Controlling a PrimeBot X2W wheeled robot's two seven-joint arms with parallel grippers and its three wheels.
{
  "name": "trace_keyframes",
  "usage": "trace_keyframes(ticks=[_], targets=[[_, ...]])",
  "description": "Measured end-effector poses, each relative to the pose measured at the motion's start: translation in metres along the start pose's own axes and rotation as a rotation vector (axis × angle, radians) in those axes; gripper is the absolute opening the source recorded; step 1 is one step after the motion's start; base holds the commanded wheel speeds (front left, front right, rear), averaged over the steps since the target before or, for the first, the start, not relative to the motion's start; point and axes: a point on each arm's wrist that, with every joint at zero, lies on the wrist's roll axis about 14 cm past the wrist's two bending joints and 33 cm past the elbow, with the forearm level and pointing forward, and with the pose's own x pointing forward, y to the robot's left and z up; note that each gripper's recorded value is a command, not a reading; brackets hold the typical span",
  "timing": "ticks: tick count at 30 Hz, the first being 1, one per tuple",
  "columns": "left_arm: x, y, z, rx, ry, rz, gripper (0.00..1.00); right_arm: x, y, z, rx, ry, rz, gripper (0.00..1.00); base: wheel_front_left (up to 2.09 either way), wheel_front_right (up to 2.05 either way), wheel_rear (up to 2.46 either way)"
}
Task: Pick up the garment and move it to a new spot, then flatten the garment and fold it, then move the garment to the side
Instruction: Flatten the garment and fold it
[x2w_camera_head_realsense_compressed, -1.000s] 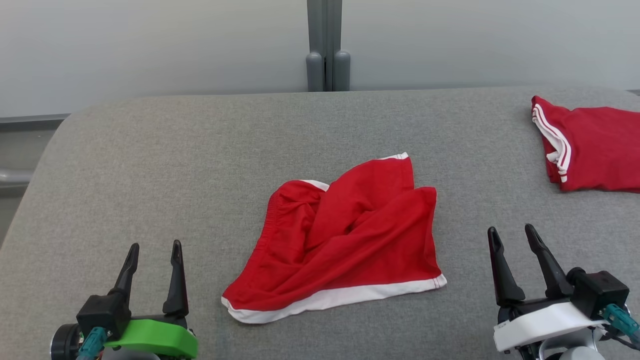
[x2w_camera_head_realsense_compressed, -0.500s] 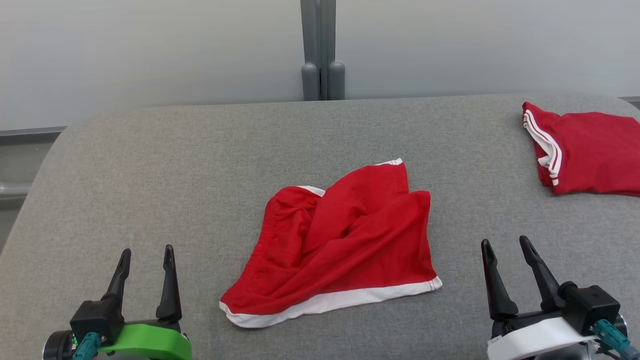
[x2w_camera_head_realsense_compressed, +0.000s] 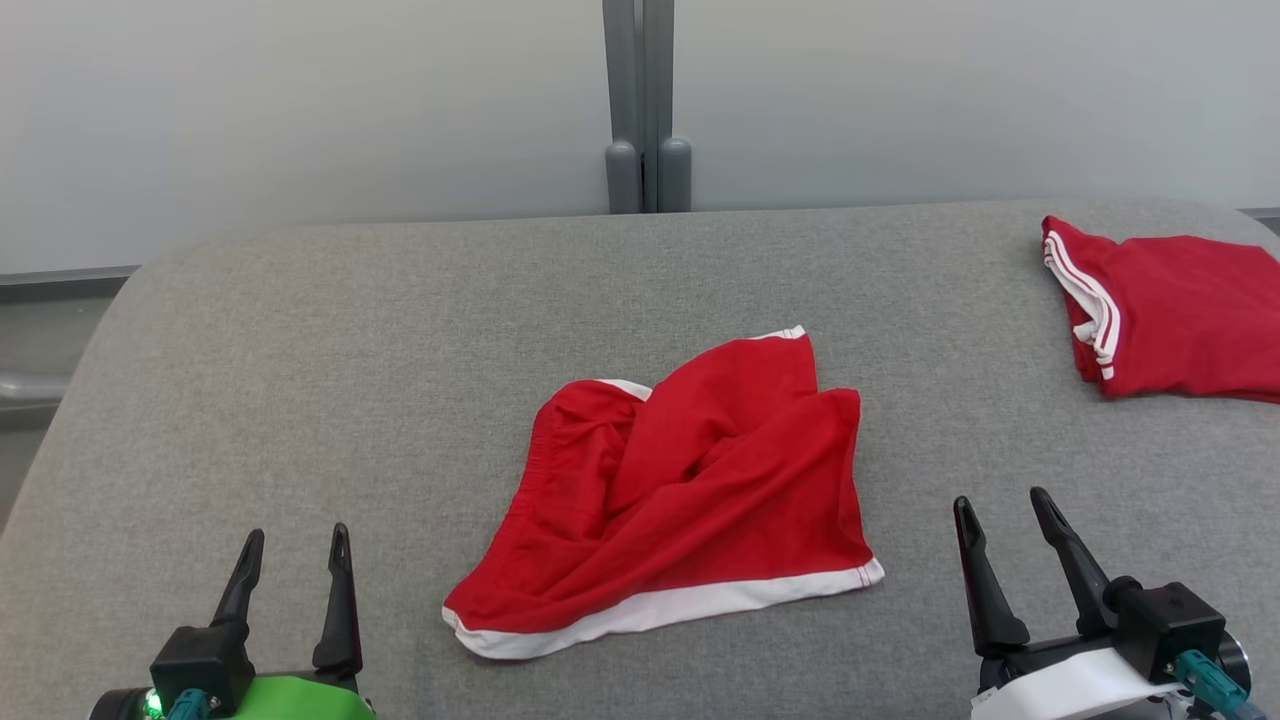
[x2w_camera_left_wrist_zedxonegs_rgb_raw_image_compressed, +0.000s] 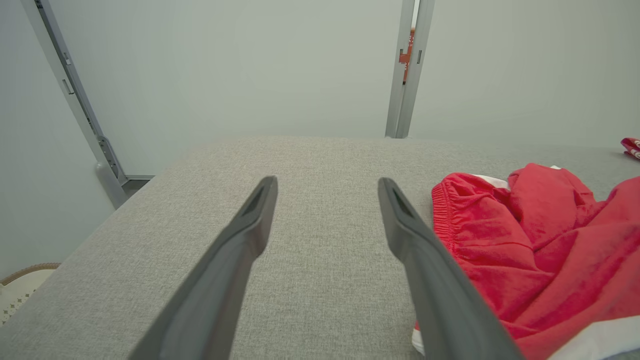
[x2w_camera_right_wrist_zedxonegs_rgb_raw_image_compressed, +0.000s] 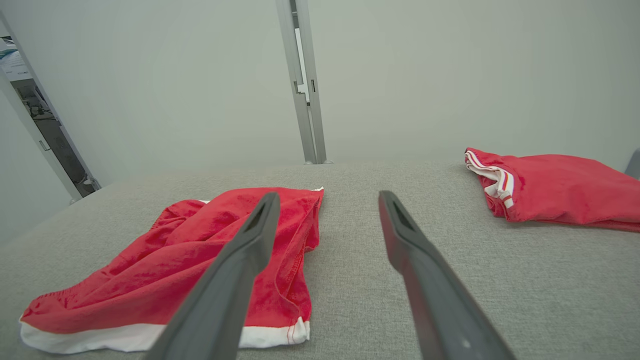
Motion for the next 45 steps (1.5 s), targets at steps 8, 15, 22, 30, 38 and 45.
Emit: trace_keyframes(ticks=[8,15,22,30,38,45], targets=[[-0.003,0.002,0.001,0.01,-0.002,0.001,1.0,0.001,0.004,0.0,-0.008,0.0,0.017,1.0,0.0,0.0,0.0],[-0.003,0.004,0.007,0.009,-0.022,0.005,1.0,0.0,0.006,-0.001,-0.01,0.005,0.024,1.0,0.0,0.0,0.0],[-0.004,0.005,0.007,0.007,-0.02,0.012,1.0,-0.001,0.006,-0.004,-0.008,0.015,0.024,1.0,0.0,0.0,0.0],[-0.005,0.008,0.006,0.005,-0.018,0.02,1.0,-0.001,0.006,-0.006,-0.006,0.021,0.025,1.0,0.0,0.0,0.0],[-0.004,0.002,-0.014,0.033,0.053,-0.029,1.0,0.002,0.013,-0.022,-0.006,0.073,0.056,1.0,0.0,0.0,0.0],[0.007,-0.02,-0.038,0.062,0.139,-0.132,1.0,0.011,0.009,-0.046,-0.022,0.152,0.067,1.0,0.0,0.0,0.0]])
